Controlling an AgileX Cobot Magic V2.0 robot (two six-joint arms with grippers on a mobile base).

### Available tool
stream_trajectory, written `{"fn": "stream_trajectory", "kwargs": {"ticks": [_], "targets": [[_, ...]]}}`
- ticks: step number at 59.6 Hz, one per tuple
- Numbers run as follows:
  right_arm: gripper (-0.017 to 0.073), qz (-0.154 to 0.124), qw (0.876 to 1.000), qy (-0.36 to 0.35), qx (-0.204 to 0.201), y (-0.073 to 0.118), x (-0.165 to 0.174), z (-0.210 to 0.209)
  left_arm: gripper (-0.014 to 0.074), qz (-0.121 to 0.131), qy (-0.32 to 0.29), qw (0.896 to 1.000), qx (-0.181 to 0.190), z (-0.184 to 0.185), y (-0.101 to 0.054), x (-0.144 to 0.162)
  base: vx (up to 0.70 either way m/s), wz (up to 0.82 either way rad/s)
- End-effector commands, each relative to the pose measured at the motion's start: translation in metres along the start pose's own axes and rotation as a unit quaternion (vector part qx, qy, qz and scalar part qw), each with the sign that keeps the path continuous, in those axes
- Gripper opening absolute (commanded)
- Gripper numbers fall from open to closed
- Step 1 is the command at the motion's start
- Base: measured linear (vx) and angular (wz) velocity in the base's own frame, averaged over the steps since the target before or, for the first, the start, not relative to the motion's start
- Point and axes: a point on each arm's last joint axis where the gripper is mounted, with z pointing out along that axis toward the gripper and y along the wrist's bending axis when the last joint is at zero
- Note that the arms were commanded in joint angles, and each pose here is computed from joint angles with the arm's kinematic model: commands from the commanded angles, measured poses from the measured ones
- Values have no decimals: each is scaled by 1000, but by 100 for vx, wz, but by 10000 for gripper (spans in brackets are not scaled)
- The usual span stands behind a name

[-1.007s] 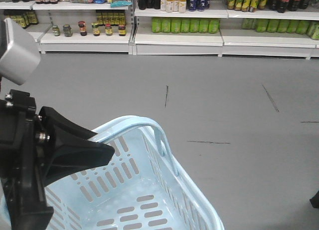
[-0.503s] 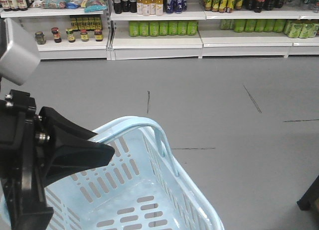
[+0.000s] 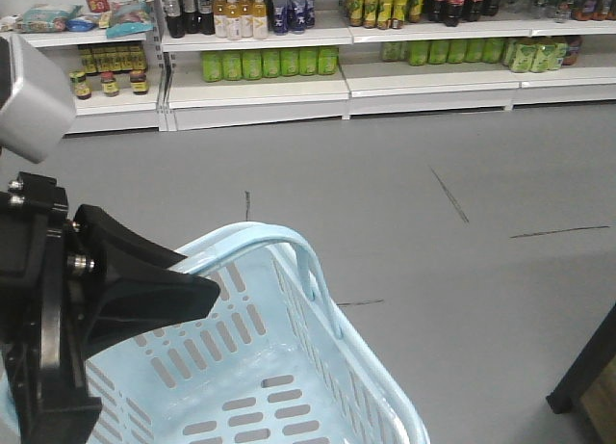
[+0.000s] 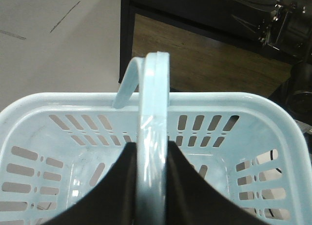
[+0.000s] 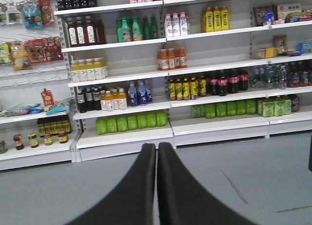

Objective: Pick three apples into basket with both arms

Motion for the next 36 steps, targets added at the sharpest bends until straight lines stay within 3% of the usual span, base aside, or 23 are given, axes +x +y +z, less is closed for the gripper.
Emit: {"fn": "stream_trajectory", "kwargs": {"ticks": [1,36], "targets": [[-4,-3,999,-32,-9,1,-2,-1,-6,-10,-61,998,2,-11,-6,-14,16,-28],[-4,-3,999,-32,-9,1,-2,-1,-6,-10,-61,998,2,-11,-6,-14,13,-43]]}}
